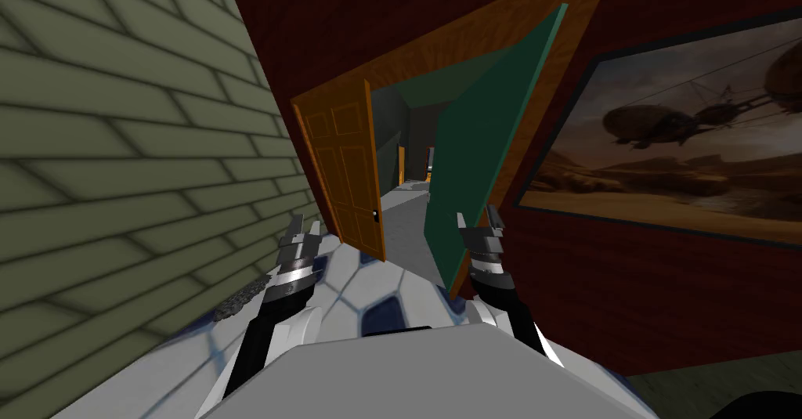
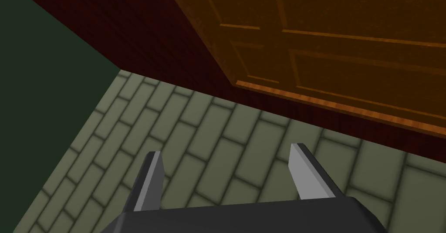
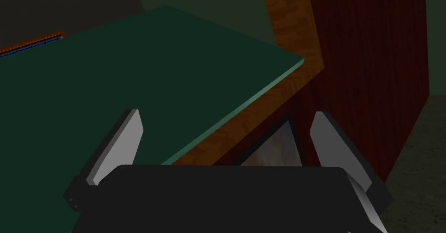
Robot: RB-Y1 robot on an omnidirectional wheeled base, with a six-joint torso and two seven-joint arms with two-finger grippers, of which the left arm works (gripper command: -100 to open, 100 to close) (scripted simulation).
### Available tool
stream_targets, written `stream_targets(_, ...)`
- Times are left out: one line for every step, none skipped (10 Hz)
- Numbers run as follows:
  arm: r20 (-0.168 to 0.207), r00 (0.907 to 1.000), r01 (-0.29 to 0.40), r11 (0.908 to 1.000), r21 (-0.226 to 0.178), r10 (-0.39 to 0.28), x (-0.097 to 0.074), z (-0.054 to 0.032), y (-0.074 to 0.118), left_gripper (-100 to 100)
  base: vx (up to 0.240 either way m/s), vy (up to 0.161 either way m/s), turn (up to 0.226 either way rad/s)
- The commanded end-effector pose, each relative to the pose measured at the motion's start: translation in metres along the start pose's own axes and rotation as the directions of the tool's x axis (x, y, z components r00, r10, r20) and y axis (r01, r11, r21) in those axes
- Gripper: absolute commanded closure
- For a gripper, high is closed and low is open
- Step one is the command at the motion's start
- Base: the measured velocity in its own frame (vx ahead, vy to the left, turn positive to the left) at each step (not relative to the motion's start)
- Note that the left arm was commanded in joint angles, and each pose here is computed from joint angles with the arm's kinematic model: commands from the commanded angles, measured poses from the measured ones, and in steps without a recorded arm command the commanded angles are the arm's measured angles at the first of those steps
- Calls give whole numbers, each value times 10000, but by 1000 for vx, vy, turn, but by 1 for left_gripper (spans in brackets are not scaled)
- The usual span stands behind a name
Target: Push the door open
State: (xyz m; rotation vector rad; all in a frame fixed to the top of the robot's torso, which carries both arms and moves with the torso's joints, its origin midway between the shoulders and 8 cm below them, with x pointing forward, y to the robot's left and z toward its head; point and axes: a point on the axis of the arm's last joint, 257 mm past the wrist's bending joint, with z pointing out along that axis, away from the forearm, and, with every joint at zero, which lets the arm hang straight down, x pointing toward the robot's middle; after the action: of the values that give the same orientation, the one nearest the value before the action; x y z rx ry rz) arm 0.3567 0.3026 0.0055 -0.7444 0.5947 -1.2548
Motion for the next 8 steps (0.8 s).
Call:
stream_targets(-140,9999,57,9997,-217,-60,50,-33,140,-100,118,-42,-71)
stream_targets(-191,9998,77,9995,-299,-83,68,-46,192,-100,98,78,-57)
stream_targets(-315,9994,129,9986,-512,-146,116,-83,326,-100,115,92,-88)
stream_targets(-384,9991,156,9979,-631,-181,143,-106,400,-100,124,100,-73)
stream_targets(-457,9987,185,9969,-763,-220,172,-132,481,-100,105,83,-59)
stream_targets(-536,9982,216,9956,-914,-266,205,-163,572,-100,95,67,-69)
stream_targets(-616,9976,245,9940,-1064,-312,238,-195,663,-100,85,64,-66)
stream_targets(-700,9969,280,9928,-1167,-364,275,-220,733,-100,90,57,-73)
